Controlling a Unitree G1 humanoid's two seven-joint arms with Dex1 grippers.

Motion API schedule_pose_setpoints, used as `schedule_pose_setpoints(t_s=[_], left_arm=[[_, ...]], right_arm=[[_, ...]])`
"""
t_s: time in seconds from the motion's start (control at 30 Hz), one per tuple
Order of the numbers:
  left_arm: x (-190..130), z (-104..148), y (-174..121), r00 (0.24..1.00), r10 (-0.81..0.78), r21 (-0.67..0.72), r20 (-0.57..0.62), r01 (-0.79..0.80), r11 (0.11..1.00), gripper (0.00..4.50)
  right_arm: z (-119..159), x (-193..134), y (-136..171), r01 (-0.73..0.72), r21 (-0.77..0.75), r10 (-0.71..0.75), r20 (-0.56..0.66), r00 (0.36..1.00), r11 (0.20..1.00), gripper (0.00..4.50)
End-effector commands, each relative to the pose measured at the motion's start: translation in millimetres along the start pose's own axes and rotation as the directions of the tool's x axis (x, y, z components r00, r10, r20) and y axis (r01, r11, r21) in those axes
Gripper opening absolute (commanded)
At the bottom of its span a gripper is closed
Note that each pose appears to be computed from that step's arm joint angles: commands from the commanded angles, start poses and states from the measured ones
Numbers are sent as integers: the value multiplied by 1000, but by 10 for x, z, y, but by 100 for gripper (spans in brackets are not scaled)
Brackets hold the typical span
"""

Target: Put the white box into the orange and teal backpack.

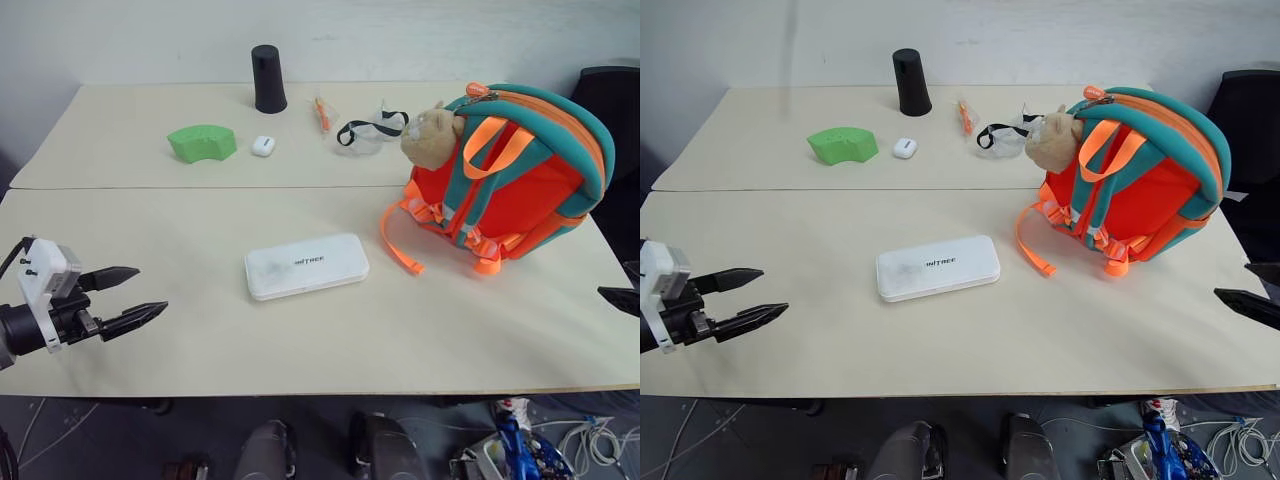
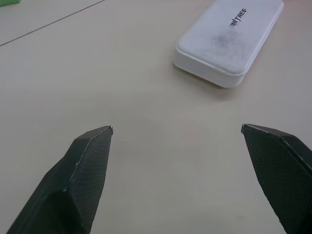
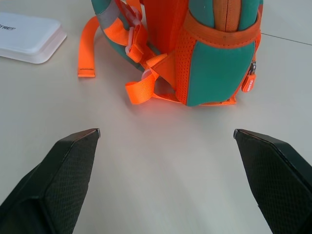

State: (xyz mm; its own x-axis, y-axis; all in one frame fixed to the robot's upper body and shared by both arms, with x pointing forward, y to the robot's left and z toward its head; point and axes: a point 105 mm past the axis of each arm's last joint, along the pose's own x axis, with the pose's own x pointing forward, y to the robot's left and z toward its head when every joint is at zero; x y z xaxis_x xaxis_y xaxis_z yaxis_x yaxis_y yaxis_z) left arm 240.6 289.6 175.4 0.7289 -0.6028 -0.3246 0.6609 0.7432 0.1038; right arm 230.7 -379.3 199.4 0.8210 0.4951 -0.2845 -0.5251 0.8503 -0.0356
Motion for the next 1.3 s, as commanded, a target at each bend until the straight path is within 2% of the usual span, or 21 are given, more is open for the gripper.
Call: schedule_pose_setpoints(t_s=[0.03,0.47,0.67,0.77,0.9,1.0,1.1,1.17,1.27,1.3], left_arm=[[-6,56,-1,1000,-6,27,9,6,1000,445],[17,10,15,1000,3,19,-22,-3,1000,445],[51,73,36,1000,0,23,-8,0,1000,445],[105,120,13,1000,-25,26,-3,25,999,445],[241,309,-168,986,-162,48,38,160,986,445],[402,346,-195,982,-187,77,-7,187,979,445],[577,238,-114,986,-115,130,-122,131,983,445],[684,225,-34,990,-46,130,-136,64,989,445],[843,279,-61,995,-17,113,-99,28,993,450],[890,276,-81,996,-11,115,-94,21,993,431]], right_arm=[[10,-15,4,3,-19,-3,17,1000,1000,450],[-5,-18,32,17,-32,-16,10,1000,999,450],[42,50,78,25,-62,-24,11,1000,998,450],[104,134,200,-11,-75,12,18,1000,997,450],[233,305,467,-93,-101,97,40,994,990,450],[291,503,766,-202,-159,207,20,978,967,450],[265,746,1049,-315,-229,315,-37,948,921,450],[245,878,1158,-359,-255,356,-60,933,898,450],[243,1159,1287,-390,-283,390,-61,919,876,391],[248,1269,1336,-401,-300,403,-59,913,866,357]])
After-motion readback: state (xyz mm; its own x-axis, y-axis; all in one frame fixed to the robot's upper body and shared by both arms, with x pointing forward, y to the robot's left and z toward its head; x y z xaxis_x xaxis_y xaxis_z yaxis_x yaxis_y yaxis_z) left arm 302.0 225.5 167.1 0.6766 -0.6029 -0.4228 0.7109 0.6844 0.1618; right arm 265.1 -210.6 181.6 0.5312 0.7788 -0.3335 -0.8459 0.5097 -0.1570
